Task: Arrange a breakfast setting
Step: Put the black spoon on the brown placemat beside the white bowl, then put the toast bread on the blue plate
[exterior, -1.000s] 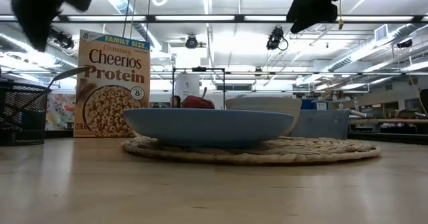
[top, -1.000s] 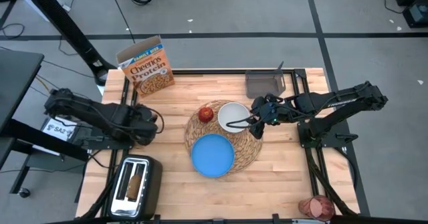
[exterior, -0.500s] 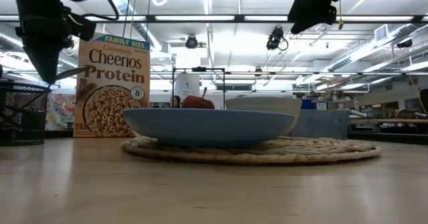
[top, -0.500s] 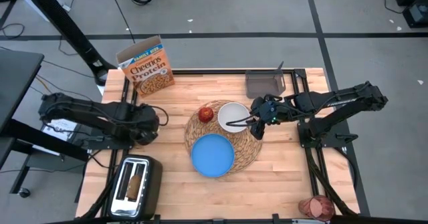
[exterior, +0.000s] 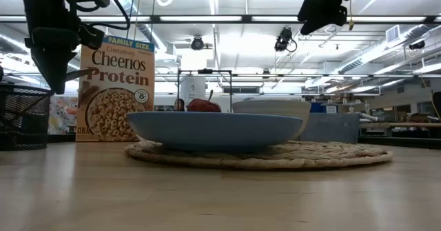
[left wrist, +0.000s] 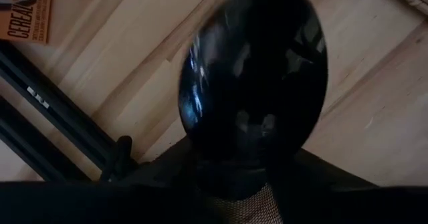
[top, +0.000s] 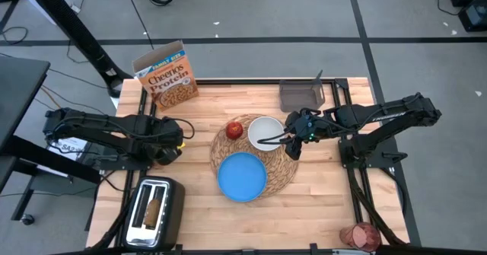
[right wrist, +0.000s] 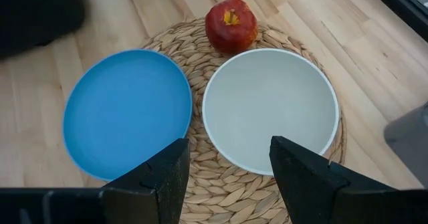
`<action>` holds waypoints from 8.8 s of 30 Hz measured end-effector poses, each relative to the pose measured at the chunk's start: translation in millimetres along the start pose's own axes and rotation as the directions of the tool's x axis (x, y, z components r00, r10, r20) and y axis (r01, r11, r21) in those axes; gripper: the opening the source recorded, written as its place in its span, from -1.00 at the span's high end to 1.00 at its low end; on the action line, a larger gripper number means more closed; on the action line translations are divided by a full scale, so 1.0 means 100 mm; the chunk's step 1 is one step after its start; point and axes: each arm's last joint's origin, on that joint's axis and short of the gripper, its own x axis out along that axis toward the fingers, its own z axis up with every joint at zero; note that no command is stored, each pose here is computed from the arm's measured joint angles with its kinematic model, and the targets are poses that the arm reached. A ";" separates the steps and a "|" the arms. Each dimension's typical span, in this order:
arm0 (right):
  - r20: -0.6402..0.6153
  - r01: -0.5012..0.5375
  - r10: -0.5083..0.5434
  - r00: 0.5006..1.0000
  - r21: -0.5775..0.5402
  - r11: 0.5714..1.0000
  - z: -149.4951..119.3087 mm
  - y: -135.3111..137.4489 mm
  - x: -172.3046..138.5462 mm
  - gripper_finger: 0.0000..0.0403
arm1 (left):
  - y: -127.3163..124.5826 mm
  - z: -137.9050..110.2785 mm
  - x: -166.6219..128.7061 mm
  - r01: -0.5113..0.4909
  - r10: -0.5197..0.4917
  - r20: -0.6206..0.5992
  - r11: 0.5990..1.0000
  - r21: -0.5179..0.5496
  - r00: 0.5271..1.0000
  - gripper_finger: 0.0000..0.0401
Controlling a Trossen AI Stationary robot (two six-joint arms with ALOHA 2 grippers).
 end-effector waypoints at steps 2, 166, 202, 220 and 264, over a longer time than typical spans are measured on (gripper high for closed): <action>0.000 0.000 0.000 1.000 0.000 1.000 0.00 0.00 0.00 -0.06 | 0.00 0.00 0.00 0.001 -0.001 0.001 1.000 -0.002 1.000 0.31; 0.009 -0.018 0.034 0.999 0.954 0.298 -1.67 0.06 0.99 0.95 | -0.76 0.26 -1.56 0.433 -0.584 0.477 0.810 0.396 0.657 -0.06; -0.162 0.282 -0.240 0.957 0.706 0.650 -1.34 0.03 0.89 0.46 | -0.63 0.24 -1.65 0.458 -0.598 0.516 0.801 0.385 0.613 -0.06; -0.238 0.412 -0.339 0.910 0.611 0.676 -1.27 -0.17 1.24 0.48 | -0.63 0.25 -1.65 0.471 -0.593 0.523 0.805 0.360 0.613 -0.06; -0.206 0.282 -0.202 0.957 0.523 0.804 -1.08 -0.22 0.92 0.43 | -0.72 0.23 -1.78 0.606 -0.709 0.501 0.696 0.384 0.497 -0.06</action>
